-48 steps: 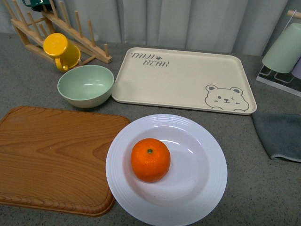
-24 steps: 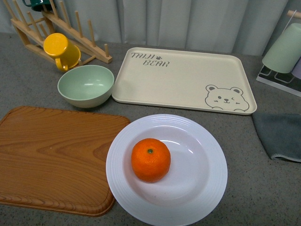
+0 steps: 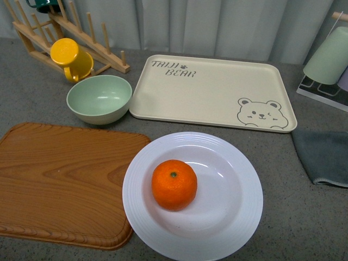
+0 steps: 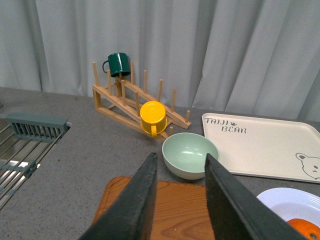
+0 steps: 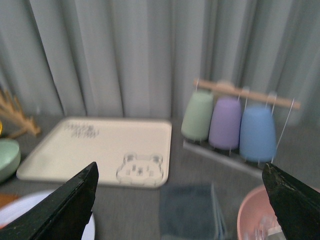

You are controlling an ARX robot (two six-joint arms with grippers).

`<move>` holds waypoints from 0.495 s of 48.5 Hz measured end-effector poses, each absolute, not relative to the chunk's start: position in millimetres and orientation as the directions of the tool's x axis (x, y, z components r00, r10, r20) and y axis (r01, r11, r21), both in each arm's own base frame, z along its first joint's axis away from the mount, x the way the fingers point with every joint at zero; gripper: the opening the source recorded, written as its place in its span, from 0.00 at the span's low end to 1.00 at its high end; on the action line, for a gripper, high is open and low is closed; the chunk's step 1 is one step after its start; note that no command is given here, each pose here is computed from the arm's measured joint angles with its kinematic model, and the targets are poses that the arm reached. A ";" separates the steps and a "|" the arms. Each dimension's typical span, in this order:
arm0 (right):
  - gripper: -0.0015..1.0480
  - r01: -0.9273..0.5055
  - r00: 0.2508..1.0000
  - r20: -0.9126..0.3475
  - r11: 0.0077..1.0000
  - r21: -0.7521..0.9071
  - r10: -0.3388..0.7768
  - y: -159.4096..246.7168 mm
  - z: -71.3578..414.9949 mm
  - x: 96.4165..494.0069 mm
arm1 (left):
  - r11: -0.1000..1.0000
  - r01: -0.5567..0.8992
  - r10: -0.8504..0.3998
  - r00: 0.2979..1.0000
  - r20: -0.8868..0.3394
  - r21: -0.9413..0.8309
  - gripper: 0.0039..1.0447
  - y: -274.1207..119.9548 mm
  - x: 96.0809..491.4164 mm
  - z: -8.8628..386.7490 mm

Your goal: Place orange and plate with both arms

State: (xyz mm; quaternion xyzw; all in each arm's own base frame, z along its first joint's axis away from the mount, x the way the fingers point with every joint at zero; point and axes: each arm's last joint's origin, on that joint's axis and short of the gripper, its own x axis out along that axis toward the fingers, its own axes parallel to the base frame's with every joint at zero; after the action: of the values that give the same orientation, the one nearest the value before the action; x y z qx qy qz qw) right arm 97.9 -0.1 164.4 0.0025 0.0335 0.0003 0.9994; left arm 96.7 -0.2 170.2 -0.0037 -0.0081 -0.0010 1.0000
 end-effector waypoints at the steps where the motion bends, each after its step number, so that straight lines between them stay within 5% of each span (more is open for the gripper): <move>1: 0.91 0.004 0.992 -0.129 1.000 0.006 -0.003 -0.4 164.1 98.6 | 1.000 0.002 -0.002 1.000 0.016 -0.007 0.33 -0.2 96.7 170.2; 15: 0.91 0.049 0.761 -0.647 0.992 0.120 0.041 -3.6 122.1 174.1 | 1.000 0.002 -0.002 1.000 0.017 -0.007 0.91 -0.2 96.6 170.2; 24: 0.91 0.105 0.590 -0.788 0.952 0.288 0.174 -1.1 84.6 213.3 | 1.000 0.002 -0.002 1.000 0.017 -0.005 0.94 -0.2 96.6 170.2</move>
State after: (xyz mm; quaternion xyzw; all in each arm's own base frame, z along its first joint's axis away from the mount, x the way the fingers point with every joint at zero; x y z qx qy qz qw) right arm 213.3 -1.1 84.6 0.1539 0.4521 0.0197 0.8784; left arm 96.6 -0.2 170.2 -0.0026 -0.0087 -0.0012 1.0000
